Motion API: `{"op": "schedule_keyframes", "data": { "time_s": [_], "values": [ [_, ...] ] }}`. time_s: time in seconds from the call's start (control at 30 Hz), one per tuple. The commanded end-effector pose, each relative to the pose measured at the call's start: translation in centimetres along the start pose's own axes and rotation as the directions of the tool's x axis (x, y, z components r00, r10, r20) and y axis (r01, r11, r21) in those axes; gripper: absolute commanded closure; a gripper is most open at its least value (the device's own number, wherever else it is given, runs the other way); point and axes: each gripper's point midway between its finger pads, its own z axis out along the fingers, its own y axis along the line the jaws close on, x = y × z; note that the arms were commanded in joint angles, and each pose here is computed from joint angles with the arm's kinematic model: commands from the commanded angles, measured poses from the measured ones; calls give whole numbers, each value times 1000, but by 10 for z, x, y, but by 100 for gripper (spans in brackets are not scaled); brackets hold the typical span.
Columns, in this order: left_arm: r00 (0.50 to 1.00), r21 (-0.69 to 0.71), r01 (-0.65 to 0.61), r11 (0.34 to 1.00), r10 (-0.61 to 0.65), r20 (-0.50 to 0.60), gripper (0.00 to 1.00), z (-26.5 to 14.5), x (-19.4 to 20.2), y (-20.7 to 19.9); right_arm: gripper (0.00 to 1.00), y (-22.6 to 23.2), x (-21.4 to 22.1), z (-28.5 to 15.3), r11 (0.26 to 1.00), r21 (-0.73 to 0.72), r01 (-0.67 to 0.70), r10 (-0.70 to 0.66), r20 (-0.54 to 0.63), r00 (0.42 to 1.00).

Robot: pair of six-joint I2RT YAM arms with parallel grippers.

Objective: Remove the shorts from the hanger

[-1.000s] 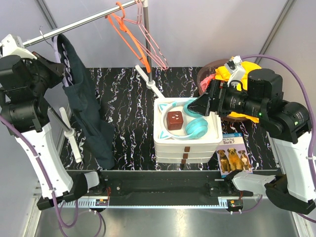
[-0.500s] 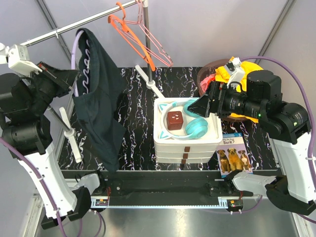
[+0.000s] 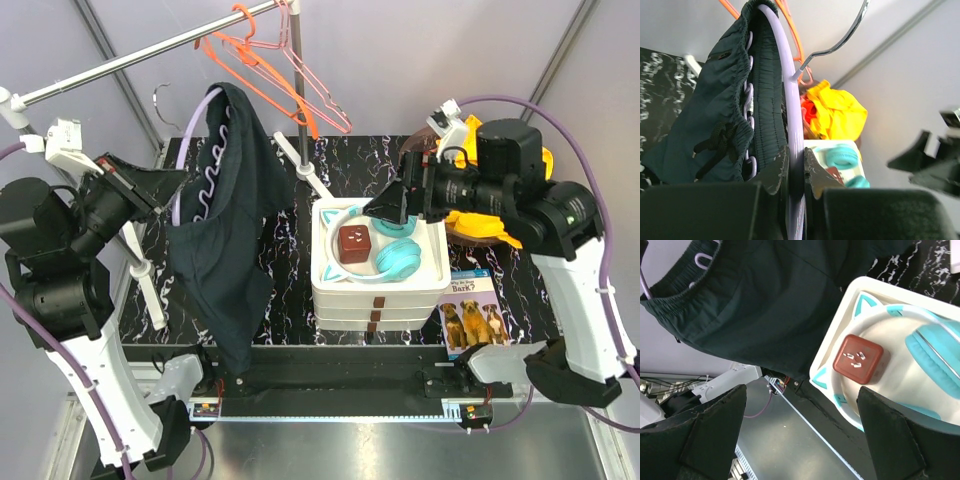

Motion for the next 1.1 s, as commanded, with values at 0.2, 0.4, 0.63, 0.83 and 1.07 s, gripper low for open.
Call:
{"op": "schedule_keyframes", "data": {
  "time_s": [0.2, 0.4, 0.63, 0.83, 1.07],
  "values": [
    [995, 248, -80, 965, 93, -41, 100, -16, 11, -47, 0, 34, -46, 23, 988, -139, 68, -60, 59, 996],
    [990, 310, -90, 946, 120, -77, 100, -22, 19, -57, 0, 49, -74, 47, 985, -166, 52, -36, 98, 995],
    [989, 341, -76, 937, 113, -92, 100, -24, 22, -63, 3, 68, -86, 102, 986, -164, 18, -2, 98, 995],
    [988, 363, -60, 930, 107, -110, 100, -25, 26, -65, 17, 76, -99, 134, 982, -190, 2, 24, 135, 991],
    [984, 397, -52, 916, 115, -137, 100, -26, 33, -68, 19, 67, -118, 156, 990, -142, 22, 11, 225, 974]
  ]
}}
